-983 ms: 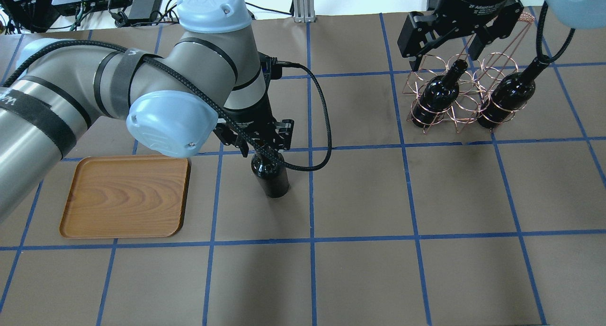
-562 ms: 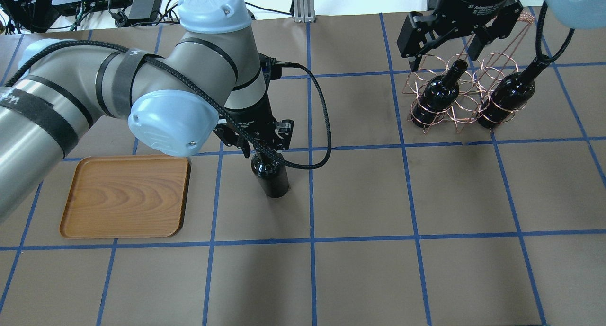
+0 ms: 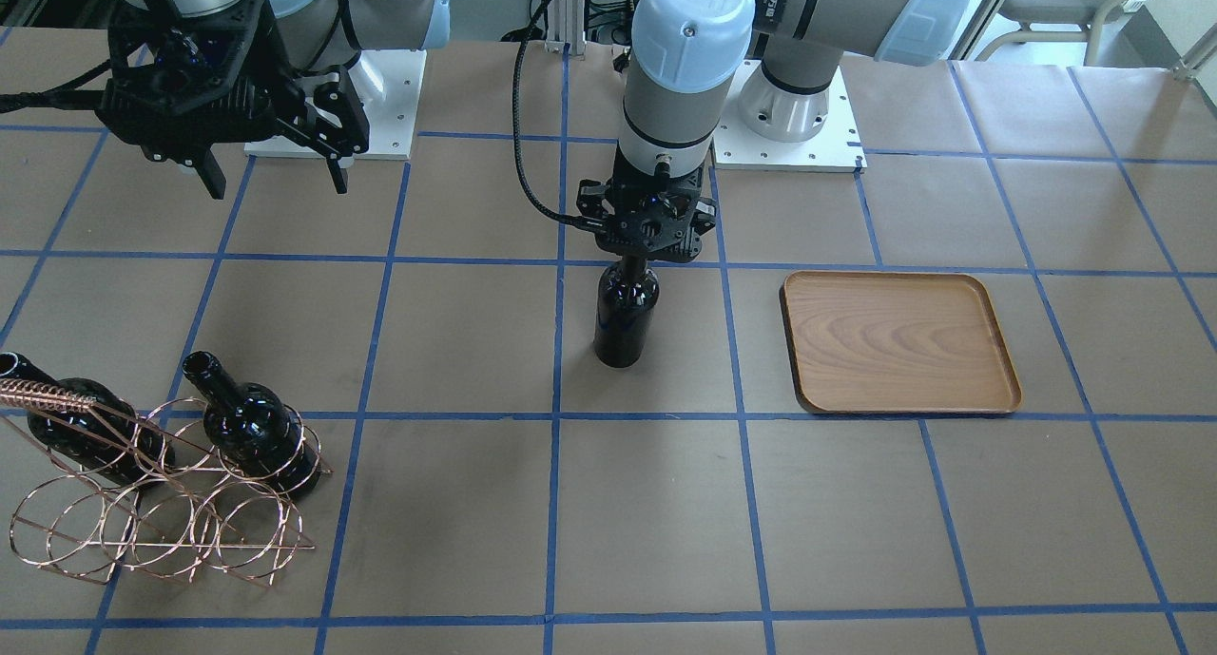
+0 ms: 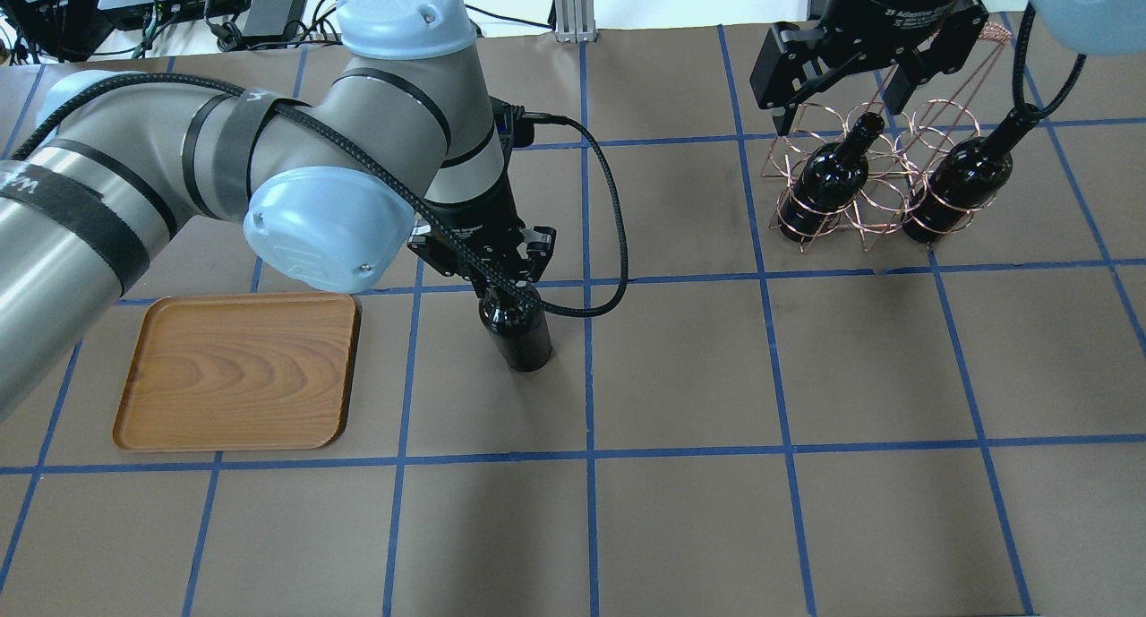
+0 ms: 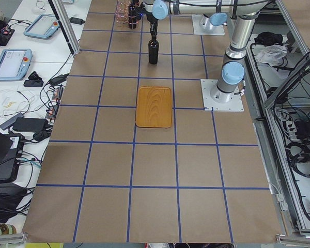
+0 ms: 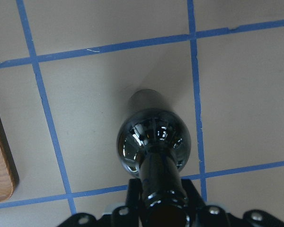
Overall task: Take wine from basket and place on tray
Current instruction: 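Close the left gripper on the bottle neck and carry it over the tray, then lower the bottle onto the wooden tray with the left gripper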
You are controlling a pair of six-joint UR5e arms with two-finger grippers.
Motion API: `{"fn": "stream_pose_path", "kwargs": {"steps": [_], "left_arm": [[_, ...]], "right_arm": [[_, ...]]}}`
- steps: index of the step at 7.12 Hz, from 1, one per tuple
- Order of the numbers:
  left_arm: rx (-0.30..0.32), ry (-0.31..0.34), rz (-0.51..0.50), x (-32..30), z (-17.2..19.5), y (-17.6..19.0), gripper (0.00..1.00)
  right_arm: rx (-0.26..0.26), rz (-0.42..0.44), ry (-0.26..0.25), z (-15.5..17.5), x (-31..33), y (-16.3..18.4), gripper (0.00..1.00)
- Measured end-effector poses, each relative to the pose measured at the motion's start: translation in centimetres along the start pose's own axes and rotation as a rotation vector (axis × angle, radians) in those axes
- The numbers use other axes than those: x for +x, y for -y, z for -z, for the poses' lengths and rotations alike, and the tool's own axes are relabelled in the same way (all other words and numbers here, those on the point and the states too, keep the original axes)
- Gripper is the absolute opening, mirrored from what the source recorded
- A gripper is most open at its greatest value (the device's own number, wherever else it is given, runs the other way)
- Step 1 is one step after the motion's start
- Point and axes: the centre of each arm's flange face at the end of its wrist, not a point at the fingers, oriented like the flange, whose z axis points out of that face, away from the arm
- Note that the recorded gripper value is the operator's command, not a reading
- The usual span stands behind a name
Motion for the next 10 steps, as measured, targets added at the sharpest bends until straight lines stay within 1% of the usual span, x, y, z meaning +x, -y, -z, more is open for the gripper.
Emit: {"fn": "stream_pose_path", "kwargs": {"steps": [2,3,4,6,8,9,10], "left_arm": [[0.016,0.011,-0.006,-2.2,2.5,0.1,0.0],[0.015,0.027,-0.017,-4.8,4.5,0.4,0.0],[0.011,0.042,-0.031,-8.4,6.4,0.6,0.0],[0.004,0.053,-0.038,-17.8,8.8,0.5,0.0],[-0.017,0.085,-0.055,-26.9,9.4,-0.5,0.0],[-0.034,0.078,-0.062,-30.2,8.9,-1.1,0.0],[-0.057,0.061,-0.056,-32.3,7.6,-1.8,0.0]], "right_arm": [[0.0,-0.001,0.0,0.0,0.0,0.0,1.0],[0.0,-0.001,0.0,0.0,0.0,0.0,1.0],[-0.001,-0.001,-0.001,0.0,0.0,0.0,1.0],[-0.001,-0.002,-0.001,0.0,0.0,0.0,1.0],[-0.002,-0.008,-0.001,-0.1,0.1,0.1,1.0],[-0.001,-0.016,-0.001,-0.1,0.1,0.1,1.0],[-0.002,-0.038,-0.002,-0.1,0.2,0.0,1.0]]}}
